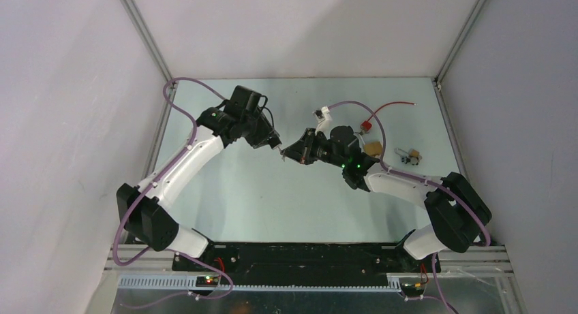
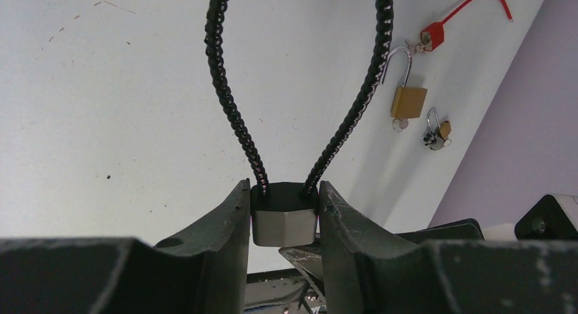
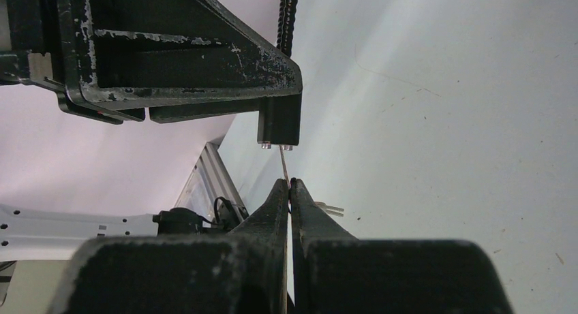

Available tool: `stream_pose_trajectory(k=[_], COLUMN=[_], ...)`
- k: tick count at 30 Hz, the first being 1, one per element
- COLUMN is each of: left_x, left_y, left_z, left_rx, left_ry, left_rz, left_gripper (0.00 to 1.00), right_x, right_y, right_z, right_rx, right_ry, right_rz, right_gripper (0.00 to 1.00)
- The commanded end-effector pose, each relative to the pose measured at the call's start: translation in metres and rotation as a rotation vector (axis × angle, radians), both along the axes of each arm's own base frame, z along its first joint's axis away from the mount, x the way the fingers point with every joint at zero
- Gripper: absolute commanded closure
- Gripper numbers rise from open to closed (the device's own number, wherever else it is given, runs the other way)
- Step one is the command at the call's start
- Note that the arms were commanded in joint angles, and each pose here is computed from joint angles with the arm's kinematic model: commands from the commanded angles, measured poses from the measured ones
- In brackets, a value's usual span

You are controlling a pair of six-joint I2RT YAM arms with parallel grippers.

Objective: Unlock with the key

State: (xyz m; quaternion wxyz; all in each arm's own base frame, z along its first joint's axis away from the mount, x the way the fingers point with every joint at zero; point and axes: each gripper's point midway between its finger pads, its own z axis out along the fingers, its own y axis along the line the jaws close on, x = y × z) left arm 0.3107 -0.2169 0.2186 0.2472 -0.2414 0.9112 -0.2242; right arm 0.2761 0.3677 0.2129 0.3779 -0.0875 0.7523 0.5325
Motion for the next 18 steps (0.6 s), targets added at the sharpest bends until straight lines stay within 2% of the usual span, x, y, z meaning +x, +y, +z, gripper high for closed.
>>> stream_pose_trajectory(k=[1, 8, 18], left_x=[-0.010, -0.019, -0.036], left_y=[-0.003, -0.012, -0.022], left_z=[0.016, 0.026, 0.039], left_rx=[-0.032, -0.041, -0.065], left_ry=[-0.033, -0.058, -0.093], left_rz=[-0.034, -0.090, -0.141], left_gripper=[0.83, 0.80, 0.78], right_x=[0.008, 0.008, 0.004], right_y=[-0.004, -0.004, 0.000], right_z=[0.028, 0.034, 0.059], right_rx=[0.050, 0.067, 0.123], right_ry=[-0.097, -0.126, -0.241], right_rz=[-0.025, -0.015, 0.023], right_gripper=[1.00, 1.00, 1.00])
